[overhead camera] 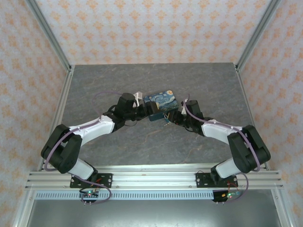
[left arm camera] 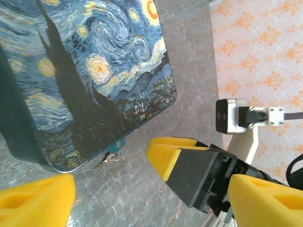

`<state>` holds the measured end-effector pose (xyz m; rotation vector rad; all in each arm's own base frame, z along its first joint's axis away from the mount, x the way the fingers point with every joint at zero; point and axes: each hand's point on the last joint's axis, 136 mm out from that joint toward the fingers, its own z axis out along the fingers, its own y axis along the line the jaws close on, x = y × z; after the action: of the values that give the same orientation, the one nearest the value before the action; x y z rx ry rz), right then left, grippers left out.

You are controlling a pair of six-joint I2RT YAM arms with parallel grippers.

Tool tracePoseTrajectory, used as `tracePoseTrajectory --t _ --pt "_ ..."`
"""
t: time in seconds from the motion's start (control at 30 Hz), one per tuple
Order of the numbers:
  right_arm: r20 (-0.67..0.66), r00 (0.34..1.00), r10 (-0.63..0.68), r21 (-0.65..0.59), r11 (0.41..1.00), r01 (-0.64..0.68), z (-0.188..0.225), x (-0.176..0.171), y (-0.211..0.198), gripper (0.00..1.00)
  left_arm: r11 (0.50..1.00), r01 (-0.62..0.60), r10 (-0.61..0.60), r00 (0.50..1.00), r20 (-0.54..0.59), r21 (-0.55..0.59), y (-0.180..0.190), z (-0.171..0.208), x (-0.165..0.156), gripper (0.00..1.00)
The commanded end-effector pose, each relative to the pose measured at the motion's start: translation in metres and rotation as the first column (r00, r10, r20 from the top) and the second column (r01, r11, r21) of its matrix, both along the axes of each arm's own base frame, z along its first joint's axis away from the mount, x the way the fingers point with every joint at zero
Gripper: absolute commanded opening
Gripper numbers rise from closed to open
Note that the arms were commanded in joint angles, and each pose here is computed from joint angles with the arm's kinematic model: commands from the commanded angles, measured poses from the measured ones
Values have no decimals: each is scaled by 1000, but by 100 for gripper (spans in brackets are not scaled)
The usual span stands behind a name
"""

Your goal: Unlock a padlock with a key

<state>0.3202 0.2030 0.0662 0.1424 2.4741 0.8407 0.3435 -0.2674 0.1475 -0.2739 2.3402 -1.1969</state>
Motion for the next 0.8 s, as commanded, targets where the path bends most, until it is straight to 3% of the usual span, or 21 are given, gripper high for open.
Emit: tracePoseTrajectory --t 0.0,0.4,0.77 --pt "27 998 62 -66 996 -60 -8 4 -1 45 1000 -8 8 1000 18 13 5 10 5 84" --pt "0 993 116 -103 988 -116 -33 10 6 44 1000 -27 27 1000 5 -7 10 6 11 84" --pt "-9 991 135 -40 990 -135 -41 17 20 42 999 -33 33 999 -10 -24 8 0 16 84"
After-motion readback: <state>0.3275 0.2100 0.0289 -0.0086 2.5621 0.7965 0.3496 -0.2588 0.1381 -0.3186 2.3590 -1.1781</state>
